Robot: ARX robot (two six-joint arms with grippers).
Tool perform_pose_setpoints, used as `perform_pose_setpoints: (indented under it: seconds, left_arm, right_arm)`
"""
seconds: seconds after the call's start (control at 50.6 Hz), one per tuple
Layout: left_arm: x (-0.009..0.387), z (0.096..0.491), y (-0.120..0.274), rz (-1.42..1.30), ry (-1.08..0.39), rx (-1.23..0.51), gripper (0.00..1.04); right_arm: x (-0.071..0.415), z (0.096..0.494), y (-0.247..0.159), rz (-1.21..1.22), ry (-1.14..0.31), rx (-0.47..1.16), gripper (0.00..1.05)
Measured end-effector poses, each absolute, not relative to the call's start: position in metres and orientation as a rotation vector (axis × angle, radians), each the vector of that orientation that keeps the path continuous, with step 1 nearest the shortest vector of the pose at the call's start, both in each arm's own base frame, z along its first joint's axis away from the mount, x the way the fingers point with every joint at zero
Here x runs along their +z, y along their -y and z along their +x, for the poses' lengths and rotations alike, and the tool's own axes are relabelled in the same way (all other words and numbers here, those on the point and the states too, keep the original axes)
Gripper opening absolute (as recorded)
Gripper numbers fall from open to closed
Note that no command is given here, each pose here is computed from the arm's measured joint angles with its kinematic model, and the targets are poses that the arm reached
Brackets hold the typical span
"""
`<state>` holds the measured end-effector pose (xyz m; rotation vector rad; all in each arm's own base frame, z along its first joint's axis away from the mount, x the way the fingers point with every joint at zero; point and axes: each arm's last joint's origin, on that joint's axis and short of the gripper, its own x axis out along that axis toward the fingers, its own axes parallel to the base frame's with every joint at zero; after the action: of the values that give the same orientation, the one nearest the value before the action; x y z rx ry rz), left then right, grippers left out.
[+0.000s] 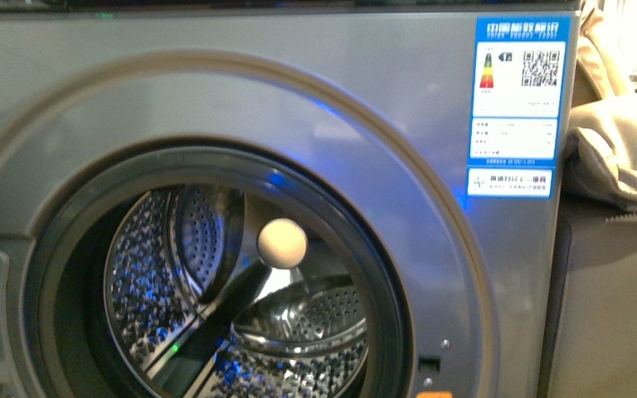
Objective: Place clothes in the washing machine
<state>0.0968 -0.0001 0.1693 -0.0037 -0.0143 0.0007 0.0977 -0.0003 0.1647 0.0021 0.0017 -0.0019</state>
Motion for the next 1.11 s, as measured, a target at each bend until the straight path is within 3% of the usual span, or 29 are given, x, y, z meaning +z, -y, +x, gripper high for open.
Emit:
perform_pose_setpoints:
  seconds: [0.119, 0.277, 0.574, 0.752, 0.91, 1.108]
  left_arm:
    - [0.169, 0.097, 0.0, -0.004, 0.014, 0.001, 0.98]
    - [0.169, 0.097, 0.0, -0.004, 0.014, 0.002, 0.98]
    - [0.169, 0.097, 0.0, -0.004, 0.014, 0.001, 0.98]
    - [0.169, 0.097, 0.0, -0.004, 0.015, 0.001, 0.98]
    - [0.169, 0.097, 0.0, -0.004, 0.015, 0.001, 0.98]
    - [0.169, 0.097, 0.0, -0.004, 0.014, 0.001, 0.98]
  right_arm:
    - [0.165, 0.098, 0.0, 0.008, 0.007, 0.014, 0.97]
    - [0.191, 0.097, 0.006, 0.029, 0.254, 0.216, 0.97]
    - [0.198, 0.113, 0.024, 0.108, 0.264, 0.222, 0.97]
    - [0.237, 0.134, 0.043, 0.112, 0.298, 0.21, 0.97]
    - [0.266, 0.153, 0.068, 0.136, 0.239, 0.195, 0.97]
    - [0.297, 0.185, 0.121, 0.263, -0.03, 0.146, 0.97]
